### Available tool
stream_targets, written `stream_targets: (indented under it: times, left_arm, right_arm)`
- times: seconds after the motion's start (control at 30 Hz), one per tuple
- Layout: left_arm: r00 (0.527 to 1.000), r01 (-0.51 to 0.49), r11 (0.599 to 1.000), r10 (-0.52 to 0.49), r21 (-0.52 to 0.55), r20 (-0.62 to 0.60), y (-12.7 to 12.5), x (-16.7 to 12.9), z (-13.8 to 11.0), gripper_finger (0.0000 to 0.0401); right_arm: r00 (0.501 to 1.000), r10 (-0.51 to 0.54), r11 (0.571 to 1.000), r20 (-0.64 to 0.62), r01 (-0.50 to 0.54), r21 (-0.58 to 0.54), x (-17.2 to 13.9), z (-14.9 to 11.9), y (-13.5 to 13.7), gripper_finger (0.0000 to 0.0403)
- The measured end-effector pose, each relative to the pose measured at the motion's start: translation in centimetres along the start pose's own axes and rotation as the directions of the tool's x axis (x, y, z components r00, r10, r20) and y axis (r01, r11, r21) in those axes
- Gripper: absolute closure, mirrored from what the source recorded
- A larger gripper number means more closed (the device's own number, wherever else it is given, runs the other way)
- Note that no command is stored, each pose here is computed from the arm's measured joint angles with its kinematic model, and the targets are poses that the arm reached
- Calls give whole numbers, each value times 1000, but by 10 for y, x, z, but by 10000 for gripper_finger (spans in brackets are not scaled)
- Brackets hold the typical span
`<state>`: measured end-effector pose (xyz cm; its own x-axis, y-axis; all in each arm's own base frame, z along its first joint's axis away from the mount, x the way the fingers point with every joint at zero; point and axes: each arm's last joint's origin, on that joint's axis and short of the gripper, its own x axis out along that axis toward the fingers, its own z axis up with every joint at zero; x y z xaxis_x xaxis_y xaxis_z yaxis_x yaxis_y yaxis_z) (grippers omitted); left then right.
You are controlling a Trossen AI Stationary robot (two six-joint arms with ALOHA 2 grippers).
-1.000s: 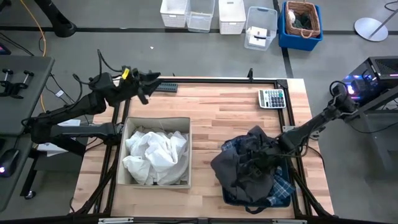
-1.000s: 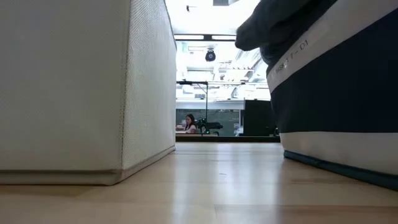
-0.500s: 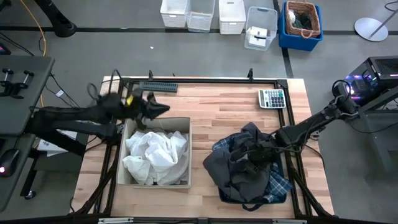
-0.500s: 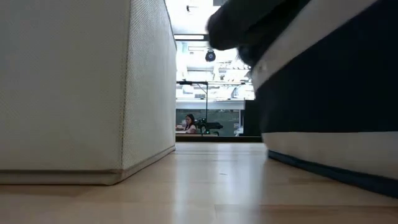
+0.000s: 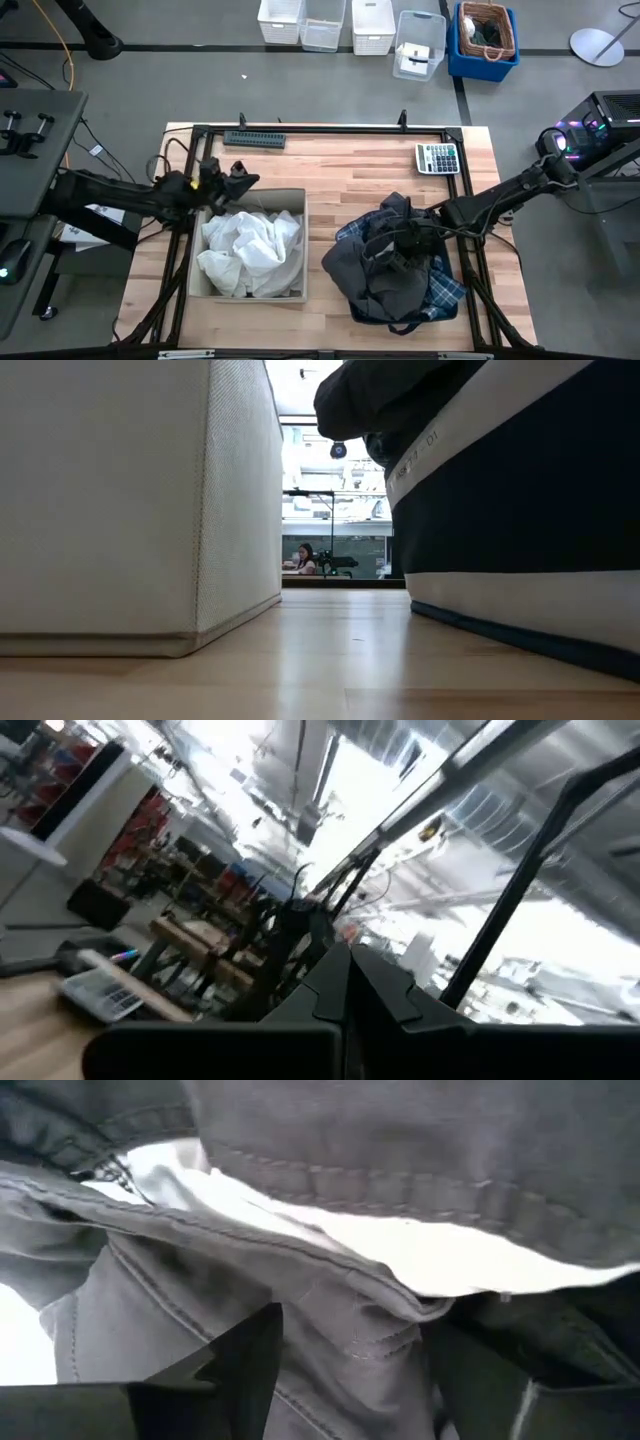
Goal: Sort clothes
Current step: Put the black shorts into the blue laundry bin
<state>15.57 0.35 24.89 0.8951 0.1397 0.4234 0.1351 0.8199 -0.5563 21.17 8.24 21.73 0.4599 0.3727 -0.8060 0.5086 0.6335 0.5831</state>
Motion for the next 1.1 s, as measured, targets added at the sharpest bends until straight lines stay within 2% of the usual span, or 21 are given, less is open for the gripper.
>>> stream_targets:
  times: [0.13, 0.3, 0.43, 0.53, 0.6, 0.67, 0.73, 0.87, 0.93, 1.03, 1.1]
  left_arm:
    - [998, 56, 997, -57, 47, 26, -8, -3, 11, 401]
    - [997, -4, 997, 10, 81, -77, -1, -4, 1, 401]
    - [996, 86, 993, -88, 75, 15, -10, -7, 14, 401]
    - [994, 100, 989, -103, 109, 27, -14, -16, 22, 401]
    - [998, 64, 992, -61, 111, -32, -15, -21, 24, 401]
    - [988, -10, 995, 24, 95, -153, -16, -26, 27, 401]
    - [949, -103, 987, 135, 124, -286, -18, -32, 32, 401]
    - [889, -192, 962, 253, 193, -381, -28, -41, 51, 401]
    - [862, -219, 956, 282, 194, -421, -27, -43, 49, 401]
    - [813, -240, 958, 286, 157, -506, -17, -43, 31, 401]
    - [824, -228, 964, 264, 133, -501, -14, -41, 22, 401]
  right_arm:
    - [1000, -10, 1000, -4, 10, 20, 0, 0, -1, 167]
    - [1000, -17, 1000, 9, 17, 17, 0, 0, -1, 167]
    - [1000, -19, 999, 11, 19, 28, 0, 0, -1, 167]
    - [1000, -19, 999, 11, 18, 47, 0, 0, -1, 167]
    - [1000, -19, 999, 11, 18, 47, 0, 0, -1, 167]
    - [1000, -19, 999, 11, 18, 47, 0, 0, -1, 167]
    - [1000, -19, 999, 11, 18, 47, 0, 0, -1, 167]
    - [1000, -19, 999, 11, 19, 39, 0, 0, -1, 167]
    - [1000, -24, 999, 19, 23, 25, 0, 0, -1, 167]
    - [999, -32, 999, 31, 31, 25, 0, 0, -2, 167]
    - [999, -34, 999, 36, 33, 27, 0, 0, -2, 167]
